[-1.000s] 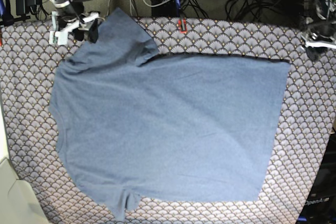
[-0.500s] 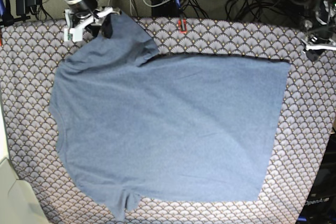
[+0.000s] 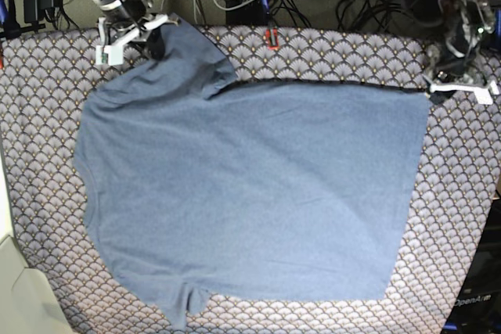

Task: Fold the T-shirt properly
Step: 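Close both grippers on the blue shirt's edge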

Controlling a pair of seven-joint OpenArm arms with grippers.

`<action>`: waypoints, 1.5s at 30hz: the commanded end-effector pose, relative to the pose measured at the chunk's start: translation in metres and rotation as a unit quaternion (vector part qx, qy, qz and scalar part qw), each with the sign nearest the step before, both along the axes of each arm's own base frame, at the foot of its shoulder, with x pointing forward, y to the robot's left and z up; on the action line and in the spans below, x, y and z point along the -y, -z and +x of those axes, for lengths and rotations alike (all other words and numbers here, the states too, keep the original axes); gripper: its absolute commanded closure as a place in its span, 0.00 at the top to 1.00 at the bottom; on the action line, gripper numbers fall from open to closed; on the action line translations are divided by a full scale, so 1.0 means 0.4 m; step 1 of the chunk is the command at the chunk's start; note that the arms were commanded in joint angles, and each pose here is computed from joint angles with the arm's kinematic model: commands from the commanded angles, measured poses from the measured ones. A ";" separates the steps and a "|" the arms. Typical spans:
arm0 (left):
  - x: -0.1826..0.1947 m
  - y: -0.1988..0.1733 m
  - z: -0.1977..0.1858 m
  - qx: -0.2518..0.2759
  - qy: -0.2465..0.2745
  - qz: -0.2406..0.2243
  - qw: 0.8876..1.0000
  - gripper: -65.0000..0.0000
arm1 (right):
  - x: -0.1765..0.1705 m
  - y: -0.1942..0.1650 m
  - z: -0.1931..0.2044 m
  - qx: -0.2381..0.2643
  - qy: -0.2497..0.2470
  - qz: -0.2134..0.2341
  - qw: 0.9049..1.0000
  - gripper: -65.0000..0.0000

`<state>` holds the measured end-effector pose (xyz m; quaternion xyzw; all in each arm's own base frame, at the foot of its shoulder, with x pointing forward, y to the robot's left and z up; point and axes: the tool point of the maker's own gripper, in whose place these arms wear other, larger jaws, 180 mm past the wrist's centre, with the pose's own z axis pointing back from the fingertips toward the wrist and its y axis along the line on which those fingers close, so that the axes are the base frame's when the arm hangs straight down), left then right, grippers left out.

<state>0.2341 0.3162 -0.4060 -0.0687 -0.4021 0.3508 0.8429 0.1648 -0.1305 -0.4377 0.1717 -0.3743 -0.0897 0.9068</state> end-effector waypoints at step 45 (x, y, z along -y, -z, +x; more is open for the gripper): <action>0.047 0.058 0.040 -0.001 0.013 -0.022 1.000 0.00 | 0.026 0.022 -0.019 -0.032 -0.027 -0.030 0.999 0.00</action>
